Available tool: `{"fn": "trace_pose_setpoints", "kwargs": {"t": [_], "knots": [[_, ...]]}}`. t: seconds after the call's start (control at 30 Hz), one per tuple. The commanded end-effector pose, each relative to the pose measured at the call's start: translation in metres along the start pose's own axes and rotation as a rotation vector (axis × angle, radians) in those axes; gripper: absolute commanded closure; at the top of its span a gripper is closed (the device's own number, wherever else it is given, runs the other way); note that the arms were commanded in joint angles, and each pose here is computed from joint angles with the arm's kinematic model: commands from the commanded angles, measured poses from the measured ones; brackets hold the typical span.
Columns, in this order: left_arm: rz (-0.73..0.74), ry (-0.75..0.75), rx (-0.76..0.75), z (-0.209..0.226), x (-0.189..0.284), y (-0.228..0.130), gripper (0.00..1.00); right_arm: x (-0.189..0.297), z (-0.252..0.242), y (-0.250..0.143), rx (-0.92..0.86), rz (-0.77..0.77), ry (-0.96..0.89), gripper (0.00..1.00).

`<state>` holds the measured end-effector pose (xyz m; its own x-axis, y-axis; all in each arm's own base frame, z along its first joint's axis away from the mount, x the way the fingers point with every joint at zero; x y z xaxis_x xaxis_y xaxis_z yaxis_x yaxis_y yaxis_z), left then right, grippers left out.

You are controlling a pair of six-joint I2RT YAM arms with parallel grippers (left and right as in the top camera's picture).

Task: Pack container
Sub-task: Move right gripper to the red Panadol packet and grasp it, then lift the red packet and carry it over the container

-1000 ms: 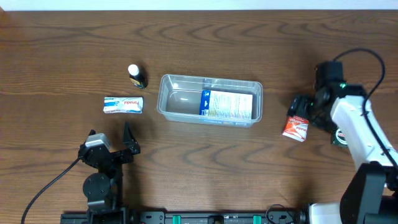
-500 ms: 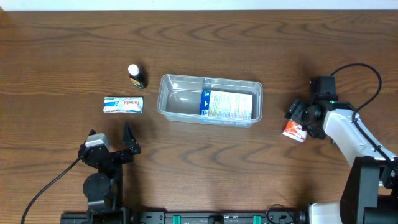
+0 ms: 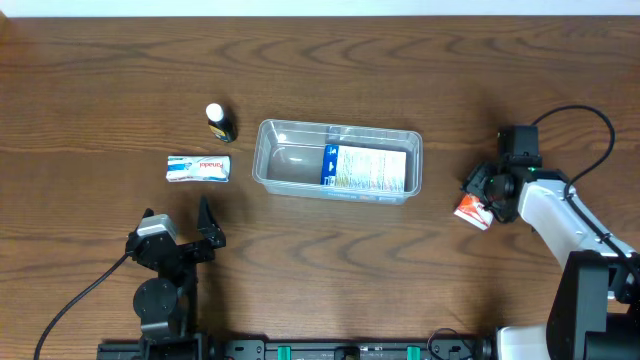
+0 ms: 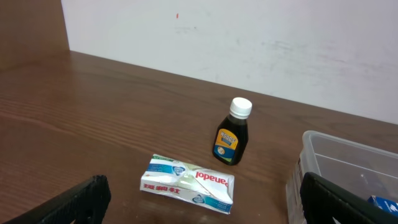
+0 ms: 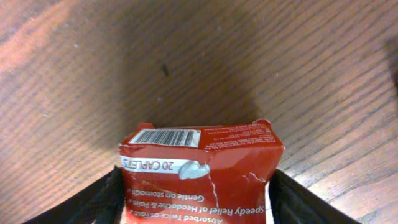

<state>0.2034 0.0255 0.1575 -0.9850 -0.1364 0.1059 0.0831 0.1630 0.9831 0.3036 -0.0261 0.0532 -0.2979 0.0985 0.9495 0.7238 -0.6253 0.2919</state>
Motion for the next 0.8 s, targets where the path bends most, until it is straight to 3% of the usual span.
{"fn": "trace_pose_setpoints", "kwargs": {"t": [0.0, 0.23, 0.43, 0.5, 0.77], "knots": [[0.046, 0.024, -0.018, 0.0047, -0.0010, -0.0143, 0.02, -0.0037, -0.0065, -0.0044, -0.009, 0.002, -0.025, 0.22], [0.046, 0.024, -0.018, 0.0047, -0.0010, -0.0143, 0.02, -0.0073, -0.0103, -0.0052, -0.047, -0.018, -0.037, 0.21], [0.046, 0.023, -0.018, 0.0047, -0.0010, -0.0143, 0.02, -0.0102, -0.0103, -0.0055, -0.045, -0.021, -0.036, 0.50], [0.046, 0.024, -0.018, 0.0047, -0.0010, -0.0143, 0.02, -0.0102, -0.0103, -0.0056, -0.036, -0.020, -0.036, 0.55], [0.046, 0.024, -0.018, 0.0047, -0.0010, -0.0143, 0.02, -0.0053, -0.0057, -0.0032, 0.034, -0.022, -0.009, 0.49]]}}
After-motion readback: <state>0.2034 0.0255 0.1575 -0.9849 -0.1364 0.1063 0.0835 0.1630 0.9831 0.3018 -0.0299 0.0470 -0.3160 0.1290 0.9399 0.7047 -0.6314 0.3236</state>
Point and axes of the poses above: each gripper's point midway between its finger pads, its own x axis back along the fingers, its own z axis along the line the jaws close on, y = z × x, the point moved 4 cm from there along x, back along the fingers, and after that the axes turned 2 degrees about -x, right-handed, at the moved point
